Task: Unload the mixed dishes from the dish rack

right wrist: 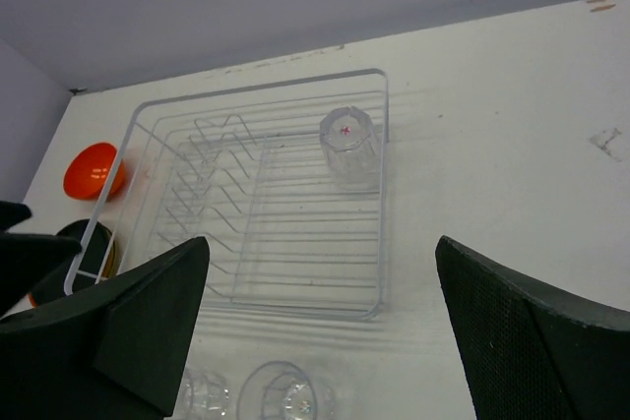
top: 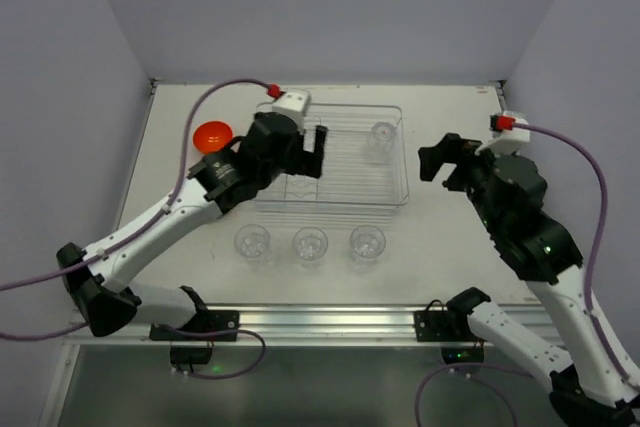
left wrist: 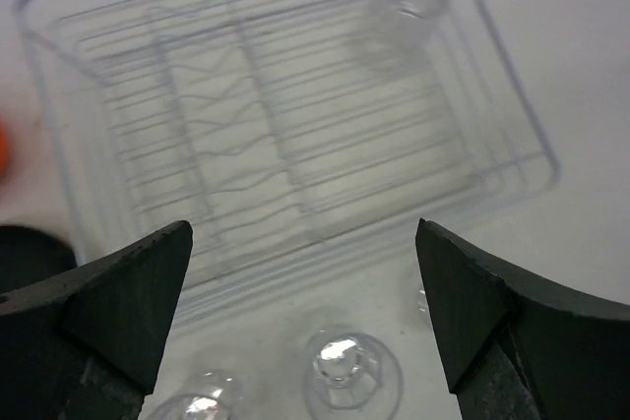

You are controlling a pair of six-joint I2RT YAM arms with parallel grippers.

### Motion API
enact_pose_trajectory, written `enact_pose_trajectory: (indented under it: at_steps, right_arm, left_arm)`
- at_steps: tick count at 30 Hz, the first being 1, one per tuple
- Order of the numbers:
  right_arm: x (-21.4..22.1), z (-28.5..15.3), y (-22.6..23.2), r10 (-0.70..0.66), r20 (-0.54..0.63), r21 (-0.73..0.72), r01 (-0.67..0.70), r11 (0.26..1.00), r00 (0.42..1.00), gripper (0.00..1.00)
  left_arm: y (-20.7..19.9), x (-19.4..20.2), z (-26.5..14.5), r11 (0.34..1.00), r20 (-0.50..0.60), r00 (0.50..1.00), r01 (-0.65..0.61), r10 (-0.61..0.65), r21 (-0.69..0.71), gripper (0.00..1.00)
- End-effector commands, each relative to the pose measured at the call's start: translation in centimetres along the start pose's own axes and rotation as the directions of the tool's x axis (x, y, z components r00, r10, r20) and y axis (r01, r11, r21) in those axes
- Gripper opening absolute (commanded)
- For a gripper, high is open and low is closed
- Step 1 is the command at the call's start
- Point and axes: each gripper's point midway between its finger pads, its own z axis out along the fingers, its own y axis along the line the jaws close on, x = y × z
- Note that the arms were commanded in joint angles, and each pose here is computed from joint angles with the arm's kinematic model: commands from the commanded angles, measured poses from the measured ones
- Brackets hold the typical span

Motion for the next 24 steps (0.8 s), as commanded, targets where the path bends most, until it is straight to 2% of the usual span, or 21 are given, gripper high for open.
enact_pose_trajectory:
  at_steps: [1, 3, 4, 6, 7, 10, 11, 13, 14, 17, 20, 24]
  right_arm:
    - [0.0, 4.9, 3.1, -0.002, -0.027, -0.063, 0.000, 0.998, 1.000, 0.99]
    - [1.2, 7.5, 4.1, -0.011, -0.104, -0.087, 0.002, 0.996, 0.994, 0.99]
    - [2.2, 10.2, 4.6, -0.030, -0.164, -0.067, 0.019, 0.998, 0.986, 0.99]
    - [1.8, 13.0, 5.0, -0.054, -0.183, -0.040, 0.047, 0.998, 0.982, 0.99]
    - [4.4, 15.8, 4.7, -0.087, -0.259, -0.009, 0.087, 0.996, 0.962, 0.99]
    - [5.0, 19.4, 5.0, -0.152, -0.301, -0.005, 0.158, 0.987, 0.942, 0.99]
    - [7.2, 21.4, 4.8, -0.184, -0.358, -0.019, 0.190, 0.982, 0.916, 0.99]
    - [7.3, 23.2, 4.8, -0.175, -0.384, -0.048, 0.170, 0.984, 0.906, 0.99]
    - [9.2, 24.8, 4.1, -0.181, -0.430, -0.033, 0.185, 0.982, 0.885, 0.99]
    - [10.0, 26.5, 2.9, -0.215, -0.477, -0.015, 0.237, 0.971, 0.852, 0.99]
    - [12.3, 28.2, 1.6, -0.247, -0.544, 0.008, 0.300, 0.954, 0.802, 0.98]
    - [14.6, 29.4, 0.0, -0.255, -0.600, -0.015, 0.309, 0.951, 0.758, 0.96]
  left_arm:
    - [11.5, -2.2, -3.7, 0.919, 0.190, 0.958, 0.266, -0.217, -0.292, 1.00]
    - [14.6, -0.3, -4.1, 0.899, 0.171, 0.948, 0.309, -0.267, -0.309, 1.00]
    - [18.2, -0.3, -5.8, 0.861, 0.216, 0.931, 0.356, -0.294, -0.363, 1.00]
    - [20.6, 2.1, -6.6, 0.835, 0.177, 0.934, 0.356, -0.310, -0.419, 1.00]
    - [22.0, 2.7, -7.8, 0.813, 0.184, 0.932, 0.362, -0.312, -0.457, 1.00]
    - [22.4, 5.7, -9.2, 0.808, 0.149, 0.941, 0.337, -0.304, -0.484, 1.00]
    - [22.3, 5.8, -9.2, 0.814, 0.166, 0.941, 0.337, -0.293, -0.473, 1.00]
    - [22.7, 7.1, -9.2, 0.809, 0.156, 0.948, 0.318, -0.278, -0.495, 1.00]
    - [22.9, 7.5, -9.2, 0.806, 0.148, 0.951, 0.308, -0.270, -0.505, 1.00]
    - [23.0, 9.0, -8.7, 0.814, 0.130, 0.958, 0.287, -0.256, -0.505, 1.00]
    - [21.3, 10.7, -7.5, 0.864, 0.121, 0.954, 0.299, -0.274, -0.404, 1.00]
    - [21.0, 10.2, -8.4, 0.867, 0.161, 0.950, 0.310, -0.268, -0.390, 1.00]
